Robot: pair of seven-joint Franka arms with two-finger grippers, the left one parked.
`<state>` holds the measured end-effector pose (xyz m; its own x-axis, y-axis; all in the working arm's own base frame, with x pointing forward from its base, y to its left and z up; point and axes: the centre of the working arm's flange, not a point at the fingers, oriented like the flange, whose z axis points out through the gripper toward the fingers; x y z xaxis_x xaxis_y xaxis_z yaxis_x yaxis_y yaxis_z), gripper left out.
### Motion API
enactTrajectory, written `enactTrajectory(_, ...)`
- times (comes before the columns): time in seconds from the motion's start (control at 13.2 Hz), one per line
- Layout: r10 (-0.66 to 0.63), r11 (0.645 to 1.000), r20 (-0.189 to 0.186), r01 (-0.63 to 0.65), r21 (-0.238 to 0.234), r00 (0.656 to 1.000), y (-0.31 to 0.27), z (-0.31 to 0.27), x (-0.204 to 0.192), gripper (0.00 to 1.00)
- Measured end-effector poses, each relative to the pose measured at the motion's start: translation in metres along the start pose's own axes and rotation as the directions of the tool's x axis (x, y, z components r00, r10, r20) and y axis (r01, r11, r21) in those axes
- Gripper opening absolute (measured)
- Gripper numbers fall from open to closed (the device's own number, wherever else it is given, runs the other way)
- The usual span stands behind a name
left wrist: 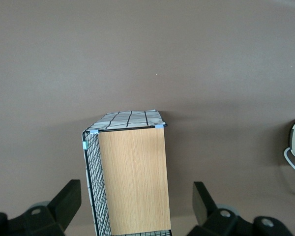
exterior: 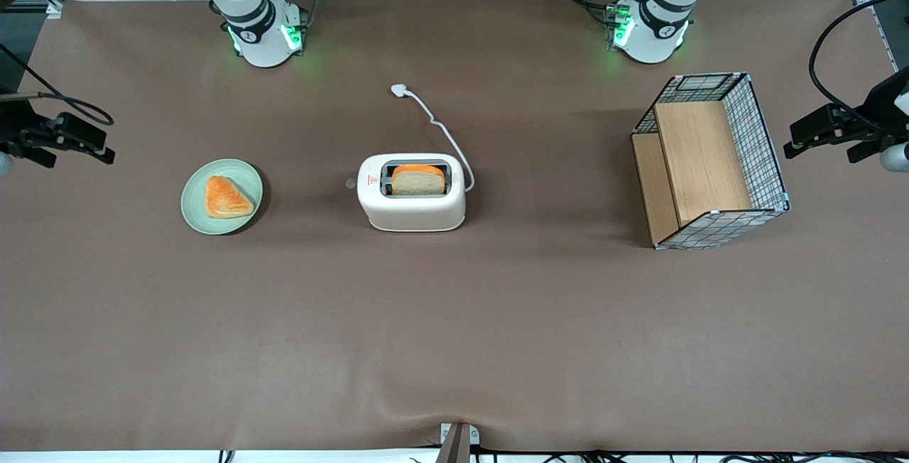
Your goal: Press toaster button with right arm
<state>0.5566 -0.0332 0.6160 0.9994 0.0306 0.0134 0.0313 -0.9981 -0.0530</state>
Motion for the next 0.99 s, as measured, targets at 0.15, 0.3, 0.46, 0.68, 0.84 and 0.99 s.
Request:
enactTrajectory(0.15, 0.008, 1.0, 0.005, -0.008, -0.003, 1.0, 0.004, -0.017, -0.004, 1.0)
enactTrajectory(0.3, 0.034, 0.999, 0.017, -0.034, -0.002, 0.999, 0.009, -0.024, -0.008, 1.0)
enactTrajectory(0.46, 0.082, 0.997, 0.042, -0.082, -0.002, 0.996, 0.006, -0.025, -0.01, 1.0)
enactTrajectory(0.68, 0.14, 0.99, 0.064, -0.14, -0.006, 0.988, -0.001, -0.029, -0.013, 1.0)
enactTrajectory(0.84, 0.145, 0.989, 0.069, -0.145, -0.007, 0.987, -0.002, -0.032, -0.015, 1.0)
enactTrajectory(0.99, 0.146, 0.989, 0.07, -0.146, -0.008, 0.987, -0.002, -0.033, -0.015, 1.0)
